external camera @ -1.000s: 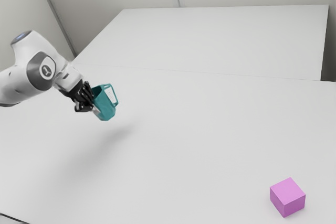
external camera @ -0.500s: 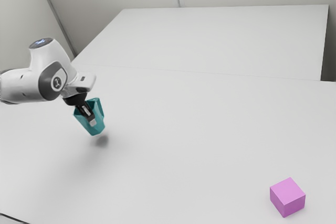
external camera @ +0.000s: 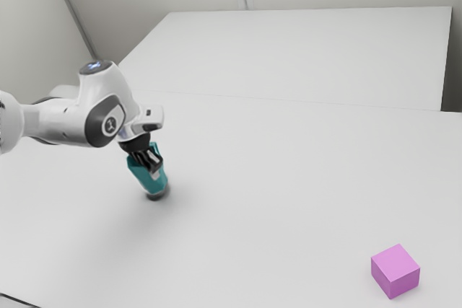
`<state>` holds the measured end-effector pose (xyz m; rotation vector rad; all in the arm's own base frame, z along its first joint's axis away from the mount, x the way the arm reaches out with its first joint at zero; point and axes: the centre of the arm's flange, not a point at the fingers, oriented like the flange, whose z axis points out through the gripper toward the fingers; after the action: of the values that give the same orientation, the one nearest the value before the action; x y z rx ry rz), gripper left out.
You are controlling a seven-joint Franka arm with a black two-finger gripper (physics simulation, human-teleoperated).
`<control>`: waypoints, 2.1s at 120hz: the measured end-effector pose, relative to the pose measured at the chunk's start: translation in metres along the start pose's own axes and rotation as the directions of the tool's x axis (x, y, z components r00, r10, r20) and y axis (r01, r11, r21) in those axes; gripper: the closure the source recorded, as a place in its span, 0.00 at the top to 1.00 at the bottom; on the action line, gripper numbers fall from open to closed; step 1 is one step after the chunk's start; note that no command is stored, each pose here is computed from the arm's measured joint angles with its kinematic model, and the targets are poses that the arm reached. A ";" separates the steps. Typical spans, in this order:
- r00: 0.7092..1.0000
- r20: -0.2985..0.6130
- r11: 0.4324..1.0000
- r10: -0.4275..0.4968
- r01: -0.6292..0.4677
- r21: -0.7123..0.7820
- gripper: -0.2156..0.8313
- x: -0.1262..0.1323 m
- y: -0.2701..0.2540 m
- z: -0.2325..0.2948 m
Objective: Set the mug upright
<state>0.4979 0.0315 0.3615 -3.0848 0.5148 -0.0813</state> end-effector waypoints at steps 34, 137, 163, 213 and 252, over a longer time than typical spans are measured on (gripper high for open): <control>0.998 0.020 0.998 -0.067 0.066 0.009 0.04 0.008 0.011 0.013; 0.980 -0.002 0.980 -0.199 0.199 0.002 0.57 0.004 0.007 -0.003; 0.979 -0.054 0.980 -0.199 0.200 0.009 0.63 0.024 0.003 -0.041; 0.985 -0.081 0.988 -0.151 0.152 0.011 0.74 0.105 -0.004 -0.146; 0.974 -0.074 0.976 -0.216 0.214 -0.036 0.77 0.072 -0.073 -0.228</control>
<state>0.5776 0.0762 0.5941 -3.1631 0.1826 -0.1986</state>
